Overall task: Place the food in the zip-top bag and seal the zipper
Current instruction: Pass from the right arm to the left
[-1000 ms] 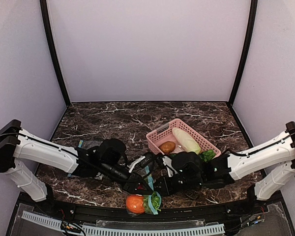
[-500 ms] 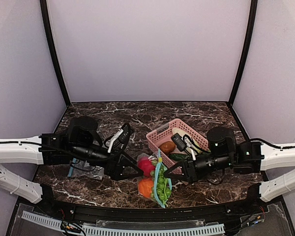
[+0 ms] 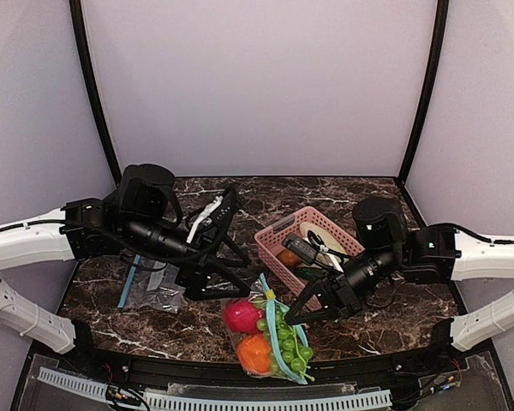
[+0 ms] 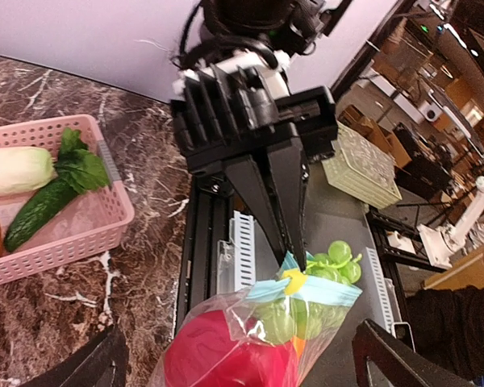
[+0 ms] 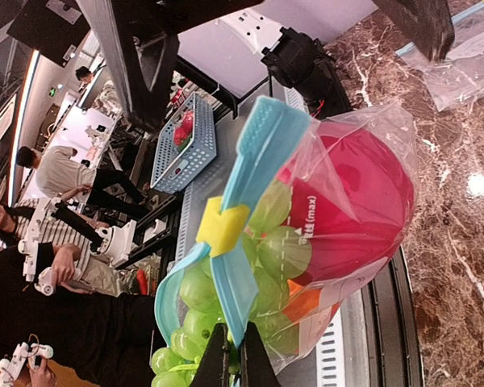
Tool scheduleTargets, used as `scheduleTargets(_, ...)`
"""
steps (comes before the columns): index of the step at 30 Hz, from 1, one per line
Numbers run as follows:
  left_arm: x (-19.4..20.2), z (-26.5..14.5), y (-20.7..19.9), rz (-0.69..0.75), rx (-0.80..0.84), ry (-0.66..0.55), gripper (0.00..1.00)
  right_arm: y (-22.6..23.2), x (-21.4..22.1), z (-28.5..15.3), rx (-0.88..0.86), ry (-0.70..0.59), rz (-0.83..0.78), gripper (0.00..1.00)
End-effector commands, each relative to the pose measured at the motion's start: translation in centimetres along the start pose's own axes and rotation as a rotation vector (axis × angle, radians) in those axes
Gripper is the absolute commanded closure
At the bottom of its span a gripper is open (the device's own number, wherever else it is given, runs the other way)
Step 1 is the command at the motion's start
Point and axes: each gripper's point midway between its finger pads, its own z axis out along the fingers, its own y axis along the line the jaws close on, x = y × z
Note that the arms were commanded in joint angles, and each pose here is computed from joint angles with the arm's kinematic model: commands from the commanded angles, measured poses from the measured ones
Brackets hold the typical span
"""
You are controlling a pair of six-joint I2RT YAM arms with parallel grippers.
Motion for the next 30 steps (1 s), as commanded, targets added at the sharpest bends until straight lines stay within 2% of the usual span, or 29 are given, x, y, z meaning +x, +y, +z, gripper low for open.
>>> scheduleTargets(1, 0.6, 0.3, -3.0, 0.028, 0.206, 0.057, 0.04, 3.2, -1.2, -0.4, -0.127, 0.019, -0.069, 1.00)
scheduleTargets(3, 0.7, 0.5, -3.4, 0.018, 0.251, 0.066, 0.09, 3.9, -1.6, -0.5, -0.153, 0.020, -0.082, 1.00)
scheduleTargets(7, 0.3, 1.0, -4.1, 0.004, 0.323, 0.049, 0.34, 4.8, -2.0, -0.5, -0.205, 0.016, -0.096, 1.00)
scheduleTargets(9, 0.2, 1.2, -4.2, -0.009, 0.349, 0.046, 0.39, 4.8, -2.0, -0.4, -0.215, 0.022, -0.094, 1.00)
scheduleTargets(16, -0.4, 1.4, -4.6, -0.027, 0.386, 0.029, 0.46, 4.6, -2.0, 0.2, -0.234, 0.040, -0.086, 1.00)
scheduleTargets(19, -0.4, 1.4, -4.8, -0.028, 0.395, 0.029, 0.54, 4.7, -2.1, 0.1, -0.236, 0.036, -0.089, 1.00)
scheduleTargets(27, -0.2, 1.5, -4.8, -0.043, 0.416, 0.025, 0.81, 4.6, -2.1, 0.1, -0.232, 0.028, -0.087, 1.00)
scheduleTargets(30, -0.2, 1.5, -4.9, -0.044, 0.430, 0.018, 0.96, 4.4, -2.2, 0.1, -0.218, 0.017, -0.086, 1.00)
